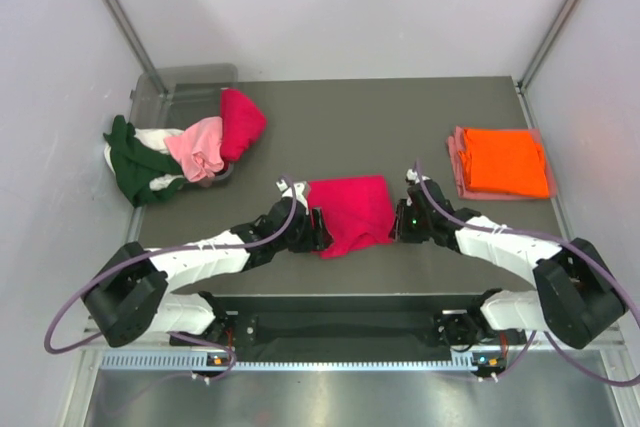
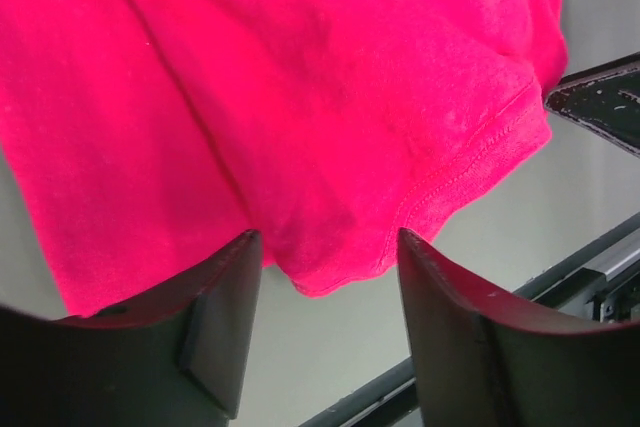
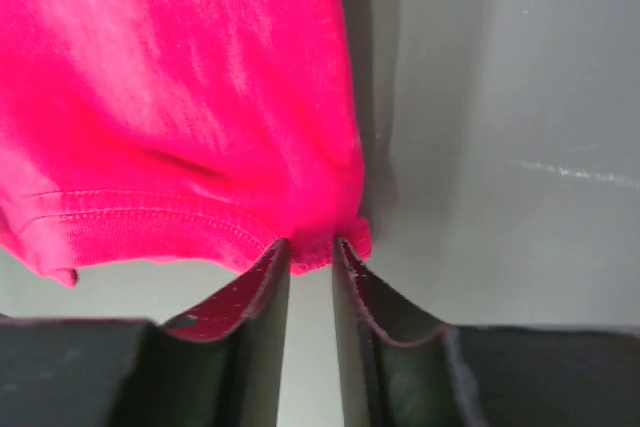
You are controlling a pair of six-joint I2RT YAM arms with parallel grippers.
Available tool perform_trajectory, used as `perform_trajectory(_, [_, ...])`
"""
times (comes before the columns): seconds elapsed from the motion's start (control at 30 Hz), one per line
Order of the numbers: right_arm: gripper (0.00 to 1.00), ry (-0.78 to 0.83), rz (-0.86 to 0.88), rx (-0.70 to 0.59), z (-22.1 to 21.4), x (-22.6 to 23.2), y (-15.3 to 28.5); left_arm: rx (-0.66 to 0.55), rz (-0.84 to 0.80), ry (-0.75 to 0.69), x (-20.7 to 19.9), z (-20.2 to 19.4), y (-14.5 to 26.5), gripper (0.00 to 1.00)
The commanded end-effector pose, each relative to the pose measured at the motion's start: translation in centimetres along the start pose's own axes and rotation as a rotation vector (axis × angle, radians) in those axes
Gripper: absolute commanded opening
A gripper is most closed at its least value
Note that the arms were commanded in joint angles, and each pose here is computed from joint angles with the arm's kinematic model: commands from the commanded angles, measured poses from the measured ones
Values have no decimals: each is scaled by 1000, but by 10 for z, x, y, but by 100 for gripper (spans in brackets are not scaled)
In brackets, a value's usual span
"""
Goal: Fold and stack the t-shirts
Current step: Flatten the tshirt out
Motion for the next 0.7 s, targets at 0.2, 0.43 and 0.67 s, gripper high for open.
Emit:
perform_trajectory(0.2, [1, 4, 46, -75, 16, 10, 4, -11, -94, 73, -13, 1, -11, 42])
perform_trajectory(0.43, [0, 4, 46, -122, 21, 10, 16, -2, -97, 75, -14, 0, -11, 10])
perform_trajectory(0.67, [0, 8, 36, -168, 23, 7, 28, -24, 16, 38, -11, 13, 1, 0])
Point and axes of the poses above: each gripper's point midway between its finger pads, its own y axis back along the fingers, its own x axis along the line the jaws close on, z = x × y, the point moved 7 cm from there along y, back along the fingers, and after that the axes turned 9 degrees about -y, right-handed, at the moved point
